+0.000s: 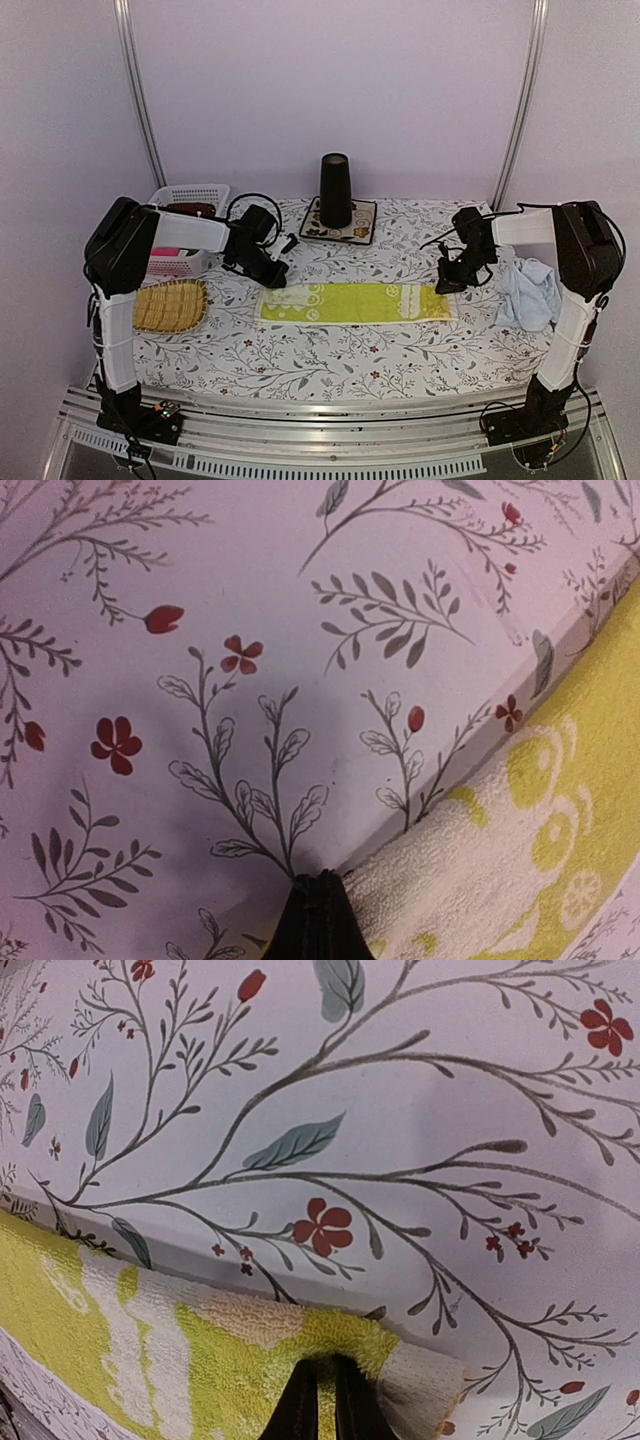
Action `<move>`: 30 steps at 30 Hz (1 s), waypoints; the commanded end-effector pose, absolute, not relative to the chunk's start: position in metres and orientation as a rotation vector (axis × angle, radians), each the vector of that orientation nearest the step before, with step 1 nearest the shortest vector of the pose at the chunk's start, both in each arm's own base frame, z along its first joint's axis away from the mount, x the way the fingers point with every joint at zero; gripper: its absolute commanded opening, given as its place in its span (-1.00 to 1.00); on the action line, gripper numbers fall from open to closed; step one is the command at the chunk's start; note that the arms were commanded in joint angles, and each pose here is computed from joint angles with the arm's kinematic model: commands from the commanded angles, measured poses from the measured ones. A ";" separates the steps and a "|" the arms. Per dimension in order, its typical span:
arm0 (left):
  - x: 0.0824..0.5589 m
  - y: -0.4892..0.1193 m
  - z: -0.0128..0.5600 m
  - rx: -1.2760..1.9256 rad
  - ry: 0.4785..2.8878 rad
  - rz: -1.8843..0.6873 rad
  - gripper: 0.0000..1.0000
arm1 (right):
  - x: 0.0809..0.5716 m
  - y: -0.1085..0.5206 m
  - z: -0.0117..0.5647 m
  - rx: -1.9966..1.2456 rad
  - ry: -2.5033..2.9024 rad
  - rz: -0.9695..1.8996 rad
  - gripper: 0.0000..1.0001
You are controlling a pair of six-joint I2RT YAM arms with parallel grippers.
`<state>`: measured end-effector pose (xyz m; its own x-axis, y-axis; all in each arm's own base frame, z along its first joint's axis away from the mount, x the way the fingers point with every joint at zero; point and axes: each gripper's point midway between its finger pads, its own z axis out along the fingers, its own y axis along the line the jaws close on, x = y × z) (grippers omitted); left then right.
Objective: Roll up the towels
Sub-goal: Smooth out the towel at the center of the board.
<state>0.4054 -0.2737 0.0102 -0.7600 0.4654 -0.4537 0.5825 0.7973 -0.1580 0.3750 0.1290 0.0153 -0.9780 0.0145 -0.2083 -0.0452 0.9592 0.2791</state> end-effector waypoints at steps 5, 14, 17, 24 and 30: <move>0.420 -0.236 -0.014 0.744 2.641 -0.095 -1.00 | 0.398 0.122 0.016 -0.042 2.877 0.325 -0.73; 0.444 -0.239 0.064 0.686 2.455 -0.085 0.00 | 0.409 0.131 0.075 -0.124 2.770 0.378 -0.22; 0.438 -0.240 0.086 0.675 2.426 -0.121 0.01 | 0.403 0.132 0.099 -0.151 2.742 0.401 -0.07; 0.397 -0.242 0.090 0.666 2.483 -0.294 -0.07 | 0.365 0.134 0.089 -0.165 2.816 0.480 -0.18; 0.360 -0.248 0.061 0.719 2.582 -0.420 -0.45 | 0.337 0.135 0.054 -0.135 2.905 0.535 -0.50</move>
